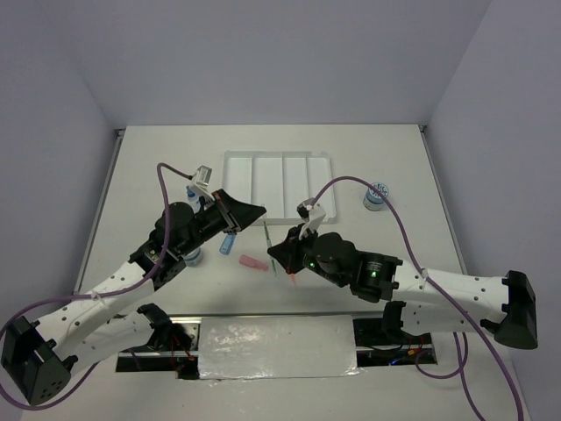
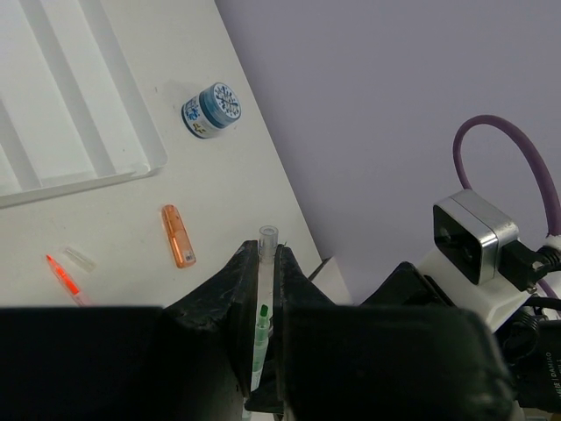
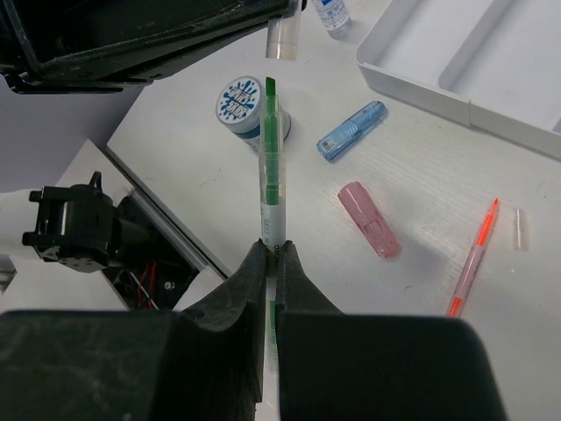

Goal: Sort the stationery into containers
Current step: Close the pen cap on the pen.

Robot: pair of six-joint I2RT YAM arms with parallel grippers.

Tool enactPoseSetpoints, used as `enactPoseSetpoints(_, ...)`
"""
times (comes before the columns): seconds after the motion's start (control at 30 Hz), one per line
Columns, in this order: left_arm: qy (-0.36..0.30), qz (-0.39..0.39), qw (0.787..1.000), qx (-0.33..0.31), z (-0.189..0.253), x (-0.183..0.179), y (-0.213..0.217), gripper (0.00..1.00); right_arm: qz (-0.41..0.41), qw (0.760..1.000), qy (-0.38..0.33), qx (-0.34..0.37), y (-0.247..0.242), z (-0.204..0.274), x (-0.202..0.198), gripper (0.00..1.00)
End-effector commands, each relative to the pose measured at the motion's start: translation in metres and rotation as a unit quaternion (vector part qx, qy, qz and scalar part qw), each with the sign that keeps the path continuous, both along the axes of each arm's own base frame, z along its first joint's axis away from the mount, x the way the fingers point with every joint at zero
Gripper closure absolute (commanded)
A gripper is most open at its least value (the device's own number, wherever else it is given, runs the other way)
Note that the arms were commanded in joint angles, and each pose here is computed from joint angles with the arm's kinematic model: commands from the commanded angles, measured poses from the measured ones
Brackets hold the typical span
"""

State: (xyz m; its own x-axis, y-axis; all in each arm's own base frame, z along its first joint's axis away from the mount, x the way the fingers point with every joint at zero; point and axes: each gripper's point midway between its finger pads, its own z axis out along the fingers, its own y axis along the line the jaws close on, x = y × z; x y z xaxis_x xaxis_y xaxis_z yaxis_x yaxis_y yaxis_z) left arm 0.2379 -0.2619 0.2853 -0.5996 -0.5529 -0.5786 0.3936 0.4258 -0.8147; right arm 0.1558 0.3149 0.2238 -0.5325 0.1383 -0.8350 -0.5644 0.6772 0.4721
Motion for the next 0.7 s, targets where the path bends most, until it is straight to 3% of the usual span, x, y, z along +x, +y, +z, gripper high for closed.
enactPoseSetpoints(0.0,-0.036,0.002,0.999,-0.020,0.021,-0.002,0.001,1.00,-0.010,0.999,-0.018,0.025,0.002,0.028,0.004,1.00)
enactPoseSetpoints(0.67,-0.031,-0.012,0.999,-0.019,0.011,-0.003,-0.004,1.00,-0.037,0.999,-0.015,0.011,-0.004,0.028,0.016,1.00)
